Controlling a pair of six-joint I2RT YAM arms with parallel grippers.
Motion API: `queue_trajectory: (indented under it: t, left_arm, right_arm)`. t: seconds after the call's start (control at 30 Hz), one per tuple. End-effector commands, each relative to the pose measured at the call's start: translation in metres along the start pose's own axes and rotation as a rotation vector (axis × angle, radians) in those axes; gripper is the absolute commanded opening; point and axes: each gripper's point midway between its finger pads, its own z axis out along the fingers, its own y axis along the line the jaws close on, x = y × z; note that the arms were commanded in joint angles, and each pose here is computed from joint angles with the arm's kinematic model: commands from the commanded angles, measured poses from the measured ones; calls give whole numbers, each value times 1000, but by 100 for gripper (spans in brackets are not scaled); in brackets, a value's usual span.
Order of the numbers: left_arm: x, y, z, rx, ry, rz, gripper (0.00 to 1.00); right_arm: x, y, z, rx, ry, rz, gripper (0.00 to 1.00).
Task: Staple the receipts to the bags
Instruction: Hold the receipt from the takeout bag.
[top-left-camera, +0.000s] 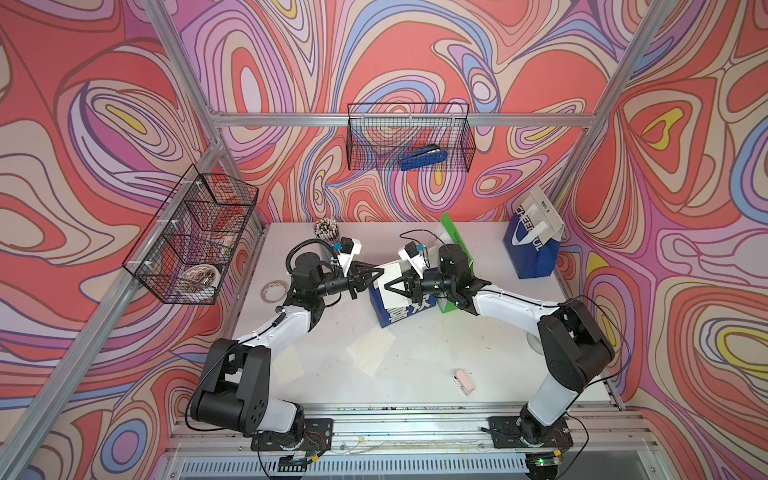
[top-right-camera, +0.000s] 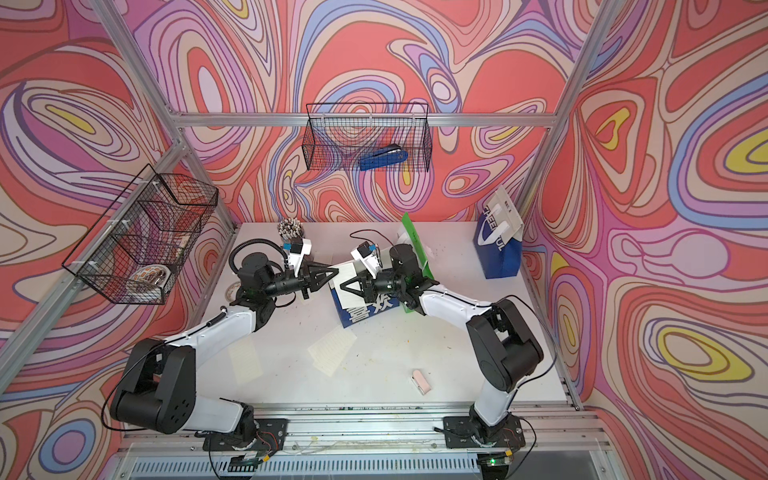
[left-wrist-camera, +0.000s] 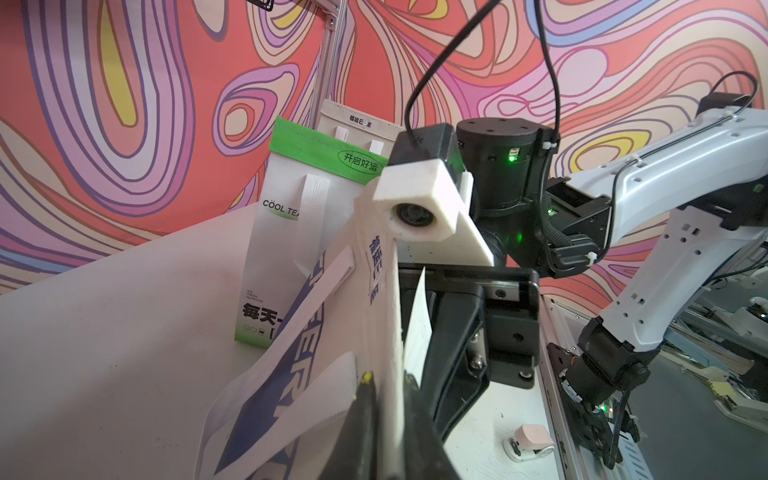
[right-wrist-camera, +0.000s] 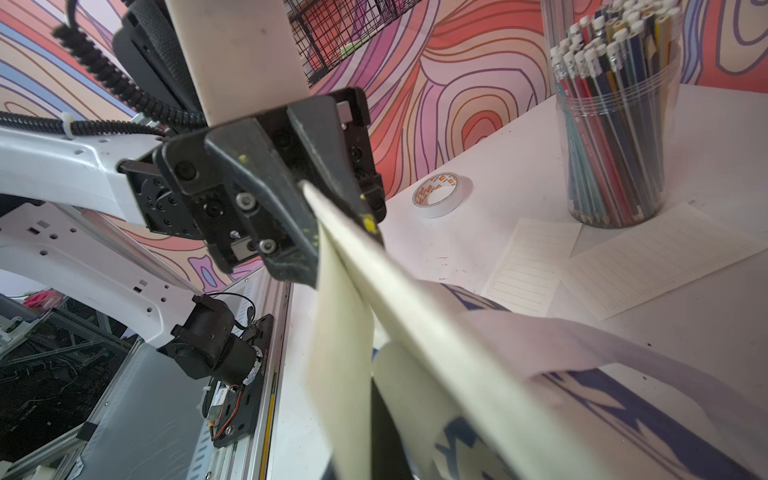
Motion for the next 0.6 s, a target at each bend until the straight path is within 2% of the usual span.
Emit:
queue_trajectory:
  t: [0.0, 0.4, 0.57]
  left_arm:
    - [-11, -3, 2, 21, -23, 44, 24]
    - [-13, -4, 1, 24, -34, 40, 28]
    - [-12, -5, 2, 29, -31, 40, 26]
  right_arm:
    - [0, -3, 2, 8, -24, 11, 0]
    - [-3, -5, 3, 4, -71, 44, 0]
    - [-1, -4, 2, 0, -75, 52, 0]
